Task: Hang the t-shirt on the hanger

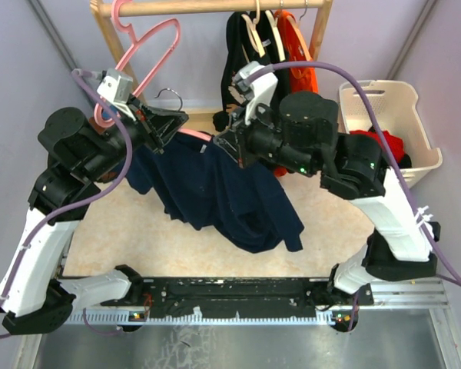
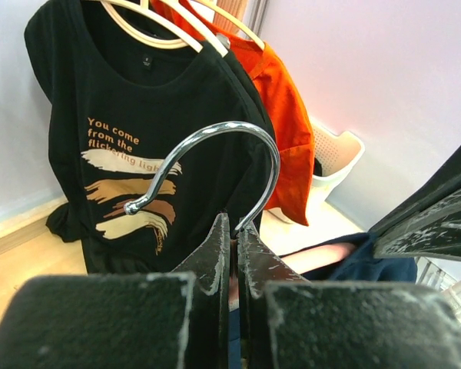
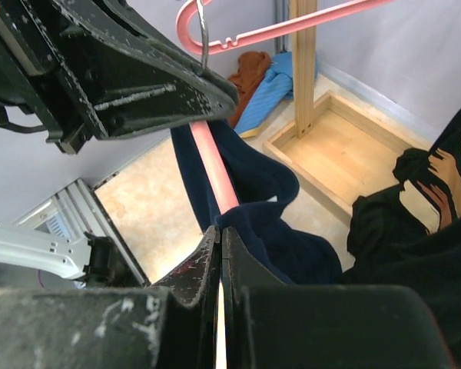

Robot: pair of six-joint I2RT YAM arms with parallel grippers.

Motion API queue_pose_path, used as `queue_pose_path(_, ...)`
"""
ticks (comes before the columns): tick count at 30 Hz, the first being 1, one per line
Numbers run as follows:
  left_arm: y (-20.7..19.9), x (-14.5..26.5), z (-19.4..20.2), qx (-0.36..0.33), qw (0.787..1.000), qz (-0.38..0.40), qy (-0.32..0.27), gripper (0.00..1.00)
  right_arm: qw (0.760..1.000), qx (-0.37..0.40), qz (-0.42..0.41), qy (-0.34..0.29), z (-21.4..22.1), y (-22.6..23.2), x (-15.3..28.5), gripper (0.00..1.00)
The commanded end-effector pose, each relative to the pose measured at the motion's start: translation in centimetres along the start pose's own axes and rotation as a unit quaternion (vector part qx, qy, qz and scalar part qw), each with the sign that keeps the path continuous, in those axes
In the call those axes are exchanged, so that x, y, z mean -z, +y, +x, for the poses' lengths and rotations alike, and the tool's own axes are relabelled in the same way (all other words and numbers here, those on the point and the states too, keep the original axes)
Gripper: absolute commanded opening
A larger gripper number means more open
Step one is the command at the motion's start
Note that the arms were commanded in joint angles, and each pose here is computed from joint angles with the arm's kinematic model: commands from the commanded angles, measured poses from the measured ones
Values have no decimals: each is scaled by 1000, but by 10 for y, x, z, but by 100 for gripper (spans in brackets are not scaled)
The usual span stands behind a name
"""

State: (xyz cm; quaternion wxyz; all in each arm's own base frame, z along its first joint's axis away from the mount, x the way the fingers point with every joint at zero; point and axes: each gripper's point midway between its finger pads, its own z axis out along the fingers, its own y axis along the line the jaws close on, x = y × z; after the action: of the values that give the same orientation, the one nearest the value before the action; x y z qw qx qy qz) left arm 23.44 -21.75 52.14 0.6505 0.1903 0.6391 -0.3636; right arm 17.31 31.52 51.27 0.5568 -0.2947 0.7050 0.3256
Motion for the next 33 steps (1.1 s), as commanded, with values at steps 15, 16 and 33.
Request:
queue_pose_path(15,-14,8,-21,-5,999,32,-43,0,999,45,25,-6,1,-6,-24,0)
queue_pose_path(16,-14,7,-20,-5,999,33,-43,0,999,47,26,-3,3,-7,-23,0)
queue_pose_path(33,-20,8,-26,-8,998,47,-44,0,997,70,45,9,13,-17,-23,15)
